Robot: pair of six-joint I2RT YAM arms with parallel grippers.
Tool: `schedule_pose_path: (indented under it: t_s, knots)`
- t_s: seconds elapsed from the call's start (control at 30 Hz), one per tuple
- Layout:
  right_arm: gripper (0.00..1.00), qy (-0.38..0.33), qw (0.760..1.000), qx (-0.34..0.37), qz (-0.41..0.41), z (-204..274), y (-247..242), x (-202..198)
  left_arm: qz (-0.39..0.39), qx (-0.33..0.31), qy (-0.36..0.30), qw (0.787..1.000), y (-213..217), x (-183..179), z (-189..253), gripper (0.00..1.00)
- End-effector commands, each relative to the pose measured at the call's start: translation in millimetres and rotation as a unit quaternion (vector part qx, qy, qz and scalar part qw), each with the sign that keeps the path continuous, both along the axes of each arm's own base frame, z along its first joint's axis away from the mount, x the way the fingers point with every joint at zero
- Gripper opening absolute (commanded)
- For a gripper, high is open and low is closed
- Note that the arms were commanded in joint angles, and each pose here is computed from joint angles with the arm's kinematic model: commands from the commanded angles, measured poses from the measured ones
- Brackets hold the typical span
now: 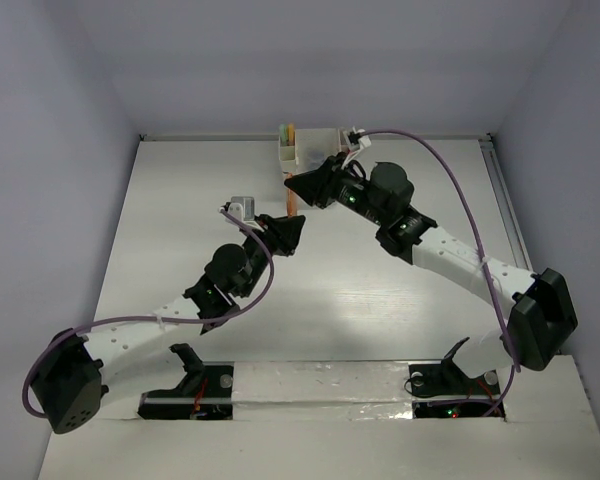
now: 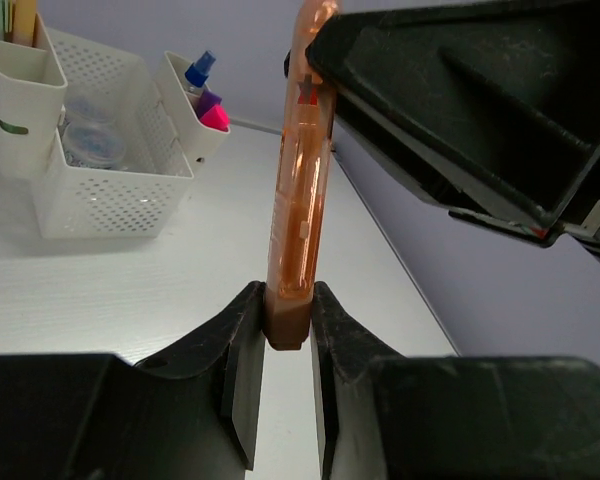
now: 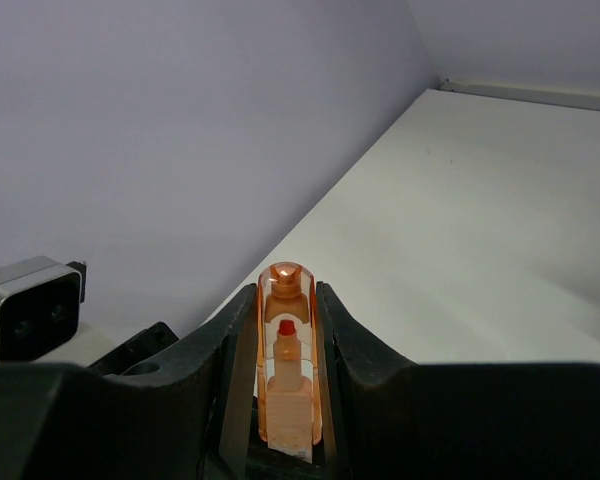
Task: Sort the stationery into containers
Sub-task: Close the pen cap on the pen.
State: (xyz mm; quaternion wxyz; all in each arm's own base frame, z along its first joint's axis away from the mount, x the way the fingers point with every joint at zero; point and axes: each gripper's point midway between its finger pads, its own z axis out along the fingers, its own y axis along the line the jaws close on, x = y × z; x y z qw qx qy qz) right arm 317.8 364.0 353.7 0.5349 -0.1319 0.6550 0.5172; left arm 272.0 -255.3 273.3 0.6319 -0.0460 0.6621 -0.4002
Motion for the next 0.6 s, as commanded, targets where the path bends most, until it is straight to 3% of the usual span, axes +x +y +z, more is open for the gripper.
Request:
schedule_pose_path:
  t_s: [0.0, 0.57]
  knots:
    - [0.0, -0.023, 1.0, 0.016, 0.002, 14, 0, -9, 0.022, -0.071, -0.054, 0.996, 7, 5, 59, 0.0]
    - [0.0, -0.001, 0.999, -0.041, 0.011, -31, 11, -25, 0.035, -0.063, -0.086, 0.994, 19, 0, 85, 0.0]
